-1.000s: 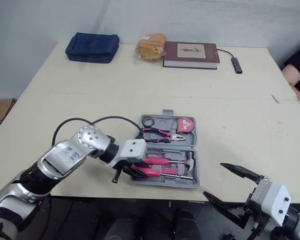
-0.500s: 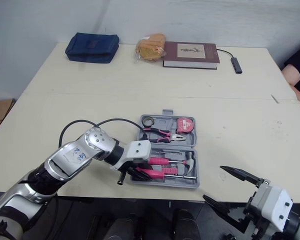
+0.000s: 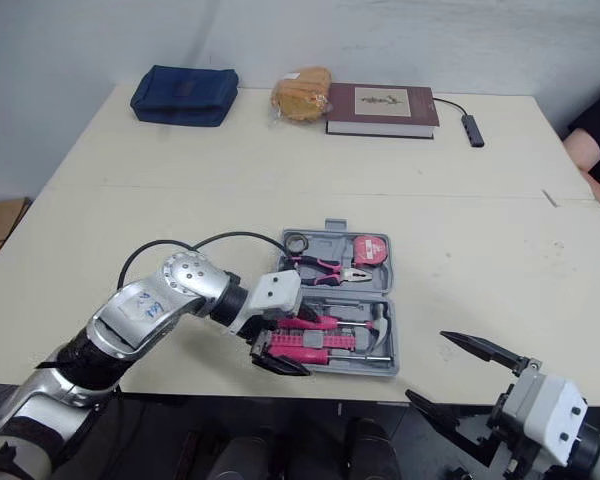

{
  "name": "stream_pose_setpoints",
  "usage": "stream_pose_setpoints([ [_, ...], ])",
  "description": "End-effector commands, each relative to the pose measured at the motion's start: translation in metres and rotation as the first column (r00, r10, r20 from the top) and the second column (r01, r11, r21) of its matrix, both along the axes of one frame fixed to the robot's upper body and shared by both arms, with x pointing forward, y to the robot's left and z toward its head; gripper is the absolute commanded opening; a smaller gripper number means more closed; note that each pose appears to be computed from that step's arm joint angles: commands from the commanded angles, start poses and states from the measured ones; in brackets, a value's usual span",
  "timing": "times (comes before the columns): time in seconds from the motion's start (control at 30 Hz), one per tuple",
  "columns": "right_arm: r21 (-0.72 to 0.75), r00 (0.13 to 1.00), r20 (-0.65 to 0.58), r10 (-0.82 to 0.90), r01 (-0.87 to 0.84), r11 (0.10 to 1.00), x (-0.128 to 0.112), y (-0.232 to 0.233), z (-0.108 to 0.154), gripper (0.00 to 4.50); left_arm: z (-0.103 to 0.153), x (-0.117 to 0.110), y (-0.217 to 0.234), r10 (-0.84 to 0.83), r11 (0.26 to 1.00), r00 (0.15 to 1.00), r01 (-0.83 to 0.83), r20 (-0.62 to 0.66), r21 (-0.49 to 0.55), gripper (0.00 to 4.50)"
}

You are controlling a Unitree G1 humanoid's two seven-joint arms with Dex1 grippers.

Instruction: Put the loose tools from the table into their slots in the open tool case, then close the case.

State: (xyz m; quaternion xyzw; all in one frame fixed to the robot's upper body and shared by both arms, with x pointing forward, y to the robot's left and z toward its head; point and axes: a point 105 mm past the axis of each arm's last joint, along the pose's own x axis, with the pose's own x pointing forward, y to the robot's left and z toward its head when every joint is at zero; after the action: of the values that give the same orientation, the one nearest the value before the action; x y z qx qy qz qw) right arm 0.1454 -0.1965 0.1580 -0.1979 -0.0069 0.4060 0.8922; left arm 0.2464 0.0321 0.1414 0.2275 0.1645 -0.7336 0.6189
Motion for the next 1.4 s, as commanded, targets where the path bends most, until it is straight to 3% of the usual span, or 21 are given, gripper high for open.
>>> stream_pose_setpoints([
  [0.03,-0.004,1.000,0.023,-0.006,0.007,1.000,-0.001,0.000,0.001,4.50,0.010,-0.007,-0.002,-0.100,0.986,0.994,0.106,0.048,-0.132,3.63],
  [0.17,0.003,1.000,0.028,-0.012,0.012,1.000,0.000,-0.001,0.000,4.50,0.003,-0.001,-0.003,-0.116,0.965,0.990,0.131,0.079,-0.226,1.78],
  [0.3,0.009,0.999,0.031,-0.015,0.015,1.000,0.001,-0.001,-0.001,4.50,-0.003,-0.001,-0.004,-0.126,0.959,0.992,0.126,0.014,-0.253,0.05],
  [0.73,0.043,0.997,0.041,-0.065,0.063,0.997,0.001,-0.010,-0.013,4.50,-0.037,0.002,-0.008,-0.154,0.979,0.987,0.157,0.037,-0.132,0.05],
  [0.9,0.045,0.997,0.036,-0.073,0.071,0.996,0.001,-0.011,-0.017,4.50,-0.060,0.009,-0.002,-0.130,0.991,0.990,0.131,0.059,-0.011,0.05],
  [1.07,0.051,0.996,0.035,-0.078,0.077,0.996,0.000,-0.011,-0.019,4.50,-0.063,0.013,-0.008,-0.034,0.998,0.999,0.034,0.007,-0.047,0.05],
  [1.27,0.053,0.996,0.030,-0.079,0.077,0.996,0.000,-0.010,-0.021,4.50,-0.094,0.006,0.013,-0.018,0.991,0.998,0.025,-0.060,0.131,0.05],
  [1.4,0.049,0.996,0.033,-0.080,0.078,0.996,0.001,-0.011,-0.021,4.50,-0.101,0.010,0.014,0.004,0.989,0.999,0.001,-0.033,0.148,0.05],
])
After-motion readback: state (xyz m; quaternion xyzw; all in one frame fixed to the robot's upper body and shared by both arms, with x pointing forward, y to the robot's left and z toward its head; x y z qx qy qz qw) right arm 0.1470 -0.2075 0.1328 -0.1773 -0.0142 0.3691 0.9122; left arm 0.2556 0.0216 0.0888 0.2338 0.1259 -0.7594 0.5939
